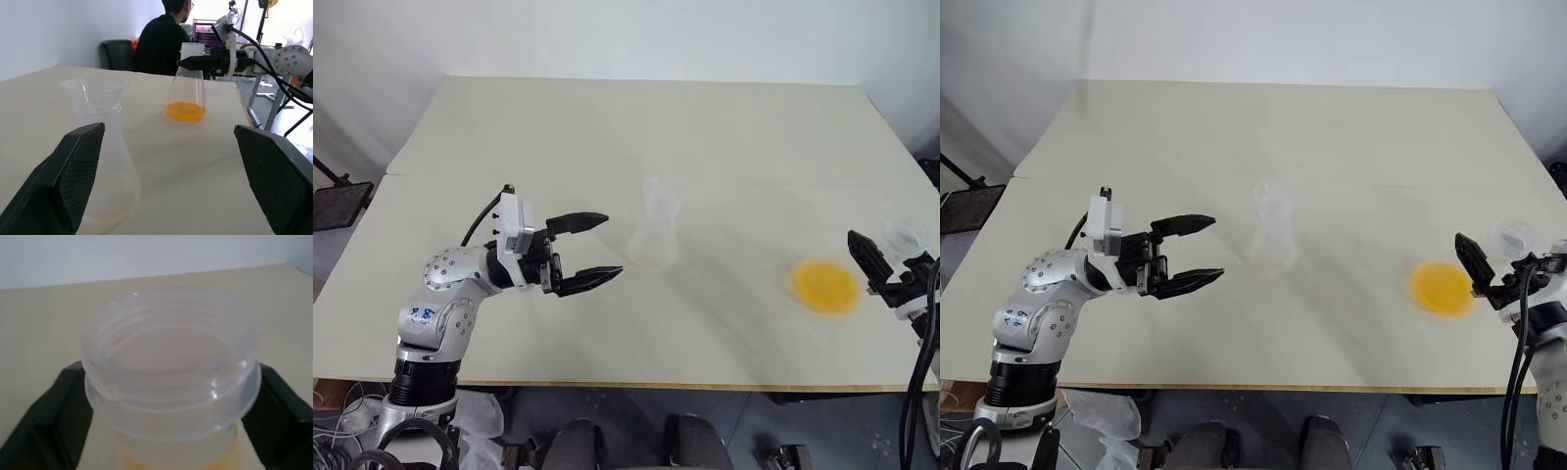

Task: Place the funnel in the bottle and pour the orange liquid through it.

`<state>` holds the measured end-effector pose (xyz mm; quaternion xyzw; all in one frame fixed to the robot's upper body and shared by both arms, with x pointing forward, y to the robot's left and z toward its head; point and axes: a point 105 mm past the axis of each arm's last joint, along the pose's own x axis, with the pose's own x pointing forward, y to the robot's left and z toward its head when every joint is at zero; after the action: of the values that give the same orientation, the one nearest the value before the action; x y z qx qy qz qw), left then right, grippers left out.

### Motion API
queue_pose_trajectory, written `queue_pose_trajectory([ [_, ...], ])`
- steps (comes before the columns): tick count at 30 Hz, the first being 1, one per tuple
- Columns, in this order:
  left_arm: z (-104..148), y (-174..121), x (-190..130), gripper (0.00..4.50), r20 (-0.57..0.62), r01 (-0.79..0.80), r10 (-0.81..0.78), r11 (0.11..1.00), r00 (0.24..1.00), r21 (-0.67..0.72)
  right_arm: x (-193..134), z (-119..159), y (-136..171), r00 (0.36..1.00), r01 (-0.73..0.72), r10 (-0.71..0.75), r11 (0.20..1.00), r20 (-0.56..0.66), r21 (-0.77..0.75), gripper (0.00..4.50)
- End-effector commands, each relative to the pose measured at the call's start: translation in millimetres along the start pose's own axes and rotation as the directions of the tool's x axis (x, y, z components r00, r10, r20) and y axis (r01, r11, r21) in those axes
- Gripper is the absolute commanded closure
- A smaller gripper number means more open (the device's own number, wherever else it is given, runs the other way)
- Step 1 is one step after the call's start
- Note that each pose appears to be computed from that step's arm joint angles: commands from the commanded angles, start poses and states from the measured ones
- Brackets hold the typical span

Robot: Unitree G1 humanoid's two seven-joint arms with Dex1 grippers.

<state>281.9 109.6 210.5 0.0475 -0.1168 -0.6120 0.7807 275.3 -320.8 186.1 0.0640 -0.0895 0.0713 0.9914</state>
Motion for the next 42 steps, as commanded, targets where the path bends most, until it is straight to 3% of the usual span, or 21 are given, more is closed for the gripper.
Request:
queue_pose_trajectory([
  [1,9.9,-1.8,0.3,0.0,0.021,0.005,-0.007,0.999,1.0,0.053,3.2,11.1,4.0,0.999,-0.034,0.035,0.999,0.036,-0.03,1.67],
  [3,9.9,-0.6,0.4,0.0,0.023,0.002,-0.004,0.998,1.0,0.055,4.8,14.6,7.6,0.997,-0.05,0.052,0.998,0.058,-0.032,2.02],
  [12,8.3,7.5,-2.1,0.0,0.029,-0.037,0.035,0.997,0.999,0.064,28.7,40.0,56.0,0.976,-0.151,0.169,0.98,0.136,-0.131,2.02],
  [18,3.5,16.7,-7.5,0.0,0.032,-0.084,0.082,0.995,0.996,0.061,57.1,49.1,128.0,0.919,-0.383,0.393,0.905,0.018,-0.183,2.02],
  [25,-3.0,21.2,-12.9,0.0,0.034,-0.128,0.126,0.99,0.991,0.061,92.9,64.1,168.3,0.921,-0.369,0.389,0.858,-0.018,-0.356,2.02],
  [32,-4.2,19.6,-13.6,0.0,0.044,-0.158,0.156,0.985,0.987,0.066,108.0,65.7,188.3,0.901,-0.311,0.433,0.676,0.018,-0.668,2.02],
  [35,-4.3,19.0,-12.6,0.0,0.054,-0.168,0.164,0.983,0.985,0.07,116.1,55.3,193.1,0.902,-0.24,0.431,0.511,0.005,-0.825,2.02],
  [42,-6.7,17.8,-9.2,0.0,0.058,-0.178,0.174,0.981,0.983,0.077,126.9,53.9,202.5,0.897,-0.132,0.443,0.296,0.014,-0.946,2.02],
])
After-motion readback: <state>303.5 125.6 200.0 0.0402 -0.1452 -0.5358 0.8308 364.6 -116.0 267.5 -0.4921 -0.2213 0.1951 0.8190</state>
